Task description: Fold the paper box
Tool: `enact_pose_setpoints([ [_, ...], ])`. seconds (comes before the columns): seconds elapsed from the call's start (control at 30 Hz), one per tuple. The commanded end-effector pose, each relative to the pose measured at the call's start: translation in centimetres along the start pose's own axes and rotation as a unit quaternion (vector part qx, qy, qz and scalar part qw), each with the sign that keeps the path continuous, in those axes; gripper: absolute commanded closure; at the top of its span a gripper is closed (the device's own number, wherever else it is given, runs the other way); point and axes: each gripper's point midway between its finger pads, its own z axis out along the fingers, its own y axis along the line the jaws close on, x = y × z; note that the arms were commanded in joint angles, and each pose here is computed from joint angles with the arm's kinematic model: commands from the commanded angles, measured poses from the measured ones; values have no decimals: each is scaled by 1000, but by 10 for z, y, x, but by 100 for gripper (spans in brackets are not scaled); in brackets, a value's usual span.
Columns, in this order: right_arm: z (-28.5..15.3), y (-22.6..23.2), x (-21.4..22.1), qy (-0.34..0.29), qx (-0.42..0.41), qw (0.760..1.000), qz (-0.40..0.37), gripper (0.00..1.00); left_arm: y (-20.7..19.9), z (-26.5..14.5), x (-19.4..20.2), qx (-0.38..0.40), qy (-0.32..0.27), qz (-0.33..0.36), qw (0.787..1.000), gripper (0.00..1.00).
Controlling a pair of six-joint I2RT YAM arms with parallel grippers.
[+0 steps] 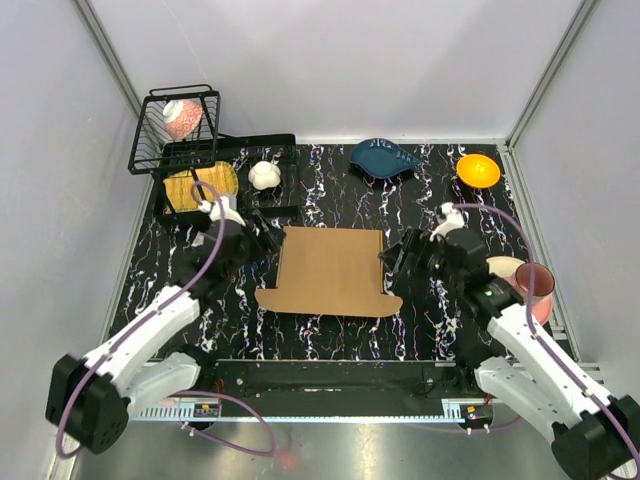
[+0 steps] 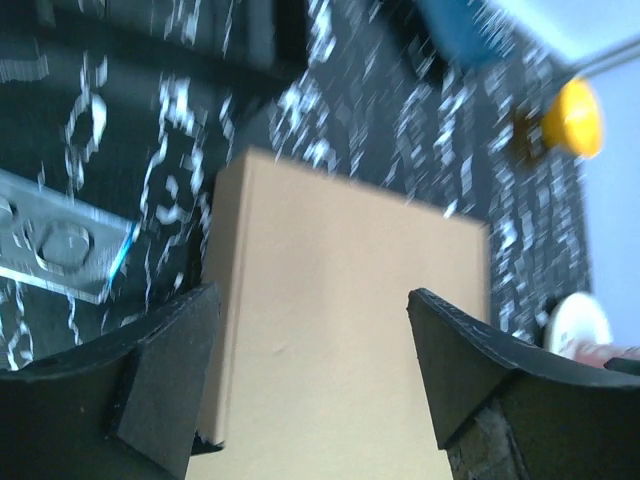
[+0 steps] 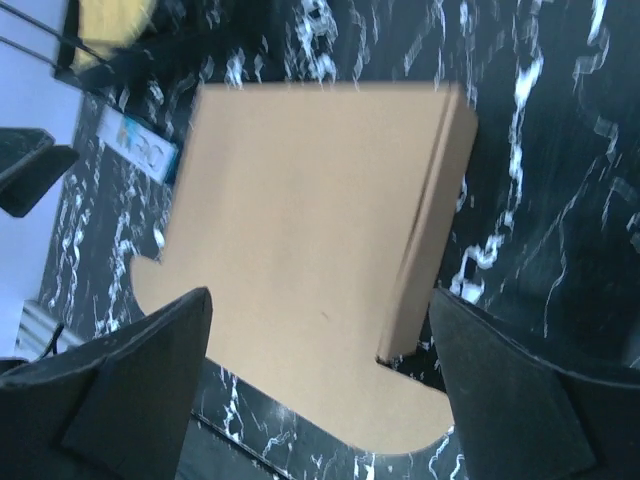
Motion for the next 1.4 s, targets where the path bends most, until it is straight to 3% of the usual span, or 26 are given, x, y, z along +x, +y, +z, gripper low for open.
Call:
enact_pose_setpoints([
  [0.0,-32,19,-50,-40,34,991,-124,0,-18,-42,-71,-18,-102,34,994,20],
  [0.1,-35,27,-57,-35,92,972,-214,0,-12,-57,-74,-15,-124,31,992,20],
  [0.13,-34,43,-36,-10,88,957,-275,0,-10,-63,-75,-12,-132,26,991,20],
  [0.17,-29,37,-38,-22,146,937,-315,0,-1,-62,-68,-23,-127,25,991,20],
  [0.3,-26,59,-27,-40,208,874,-438,0,27,-69,-50,-64,-113,17,991,21],
  [0.4,-22,67,-19,-63,198,872,-443,0,45,-83,-49,-90,-128,17,988,21],
  [0.47,-26,79,-3,-43,137,882,-449,0,48,-96,-53,-86,-149,15,985,21],
  [0.5,-29,87,1,-46,108,875,-469,0,49,-101,-54,-84,-155,13,984,21],
  [0.57,-41,115,11,-84,34,882,-463,0,50,-111,-57,-72,-174,4,982,20],
  [0.63,-45,125,17,-90,23,864,-495,0,50,-116,-58,-64,-183,-4,981,20],
  [0.7,-42,133,52,-55,26,818,-572,0,51,-117,-54,-62,-176,-7,982,20],
  [0.73,-41,131,55,-66,59,791,-605,0,51,-117,-53,-62,-173,-8,983,20],
  [0.8,-34,128,87,-65,108,718,-684,0,53,-116,-49,-68,-162,-7,984,20],
  [0.87,-25,120,91,-80,167,691,-699,1,57,-117,-46,-76,-157,-7,985,20],
  [1.03,-18,109,128,-32,127,727,-674,2,57,-121,-42,-67,-156,-17,985,20],
  [1.13,-14,104,136,-28,134,719,-682,4,60,-119,-38,-66,-153,-21,986,20],
  [1.37,6,92,158,-16,158,669,-726,9,65,-112,-28,-72,-136,-25,988,20],
])
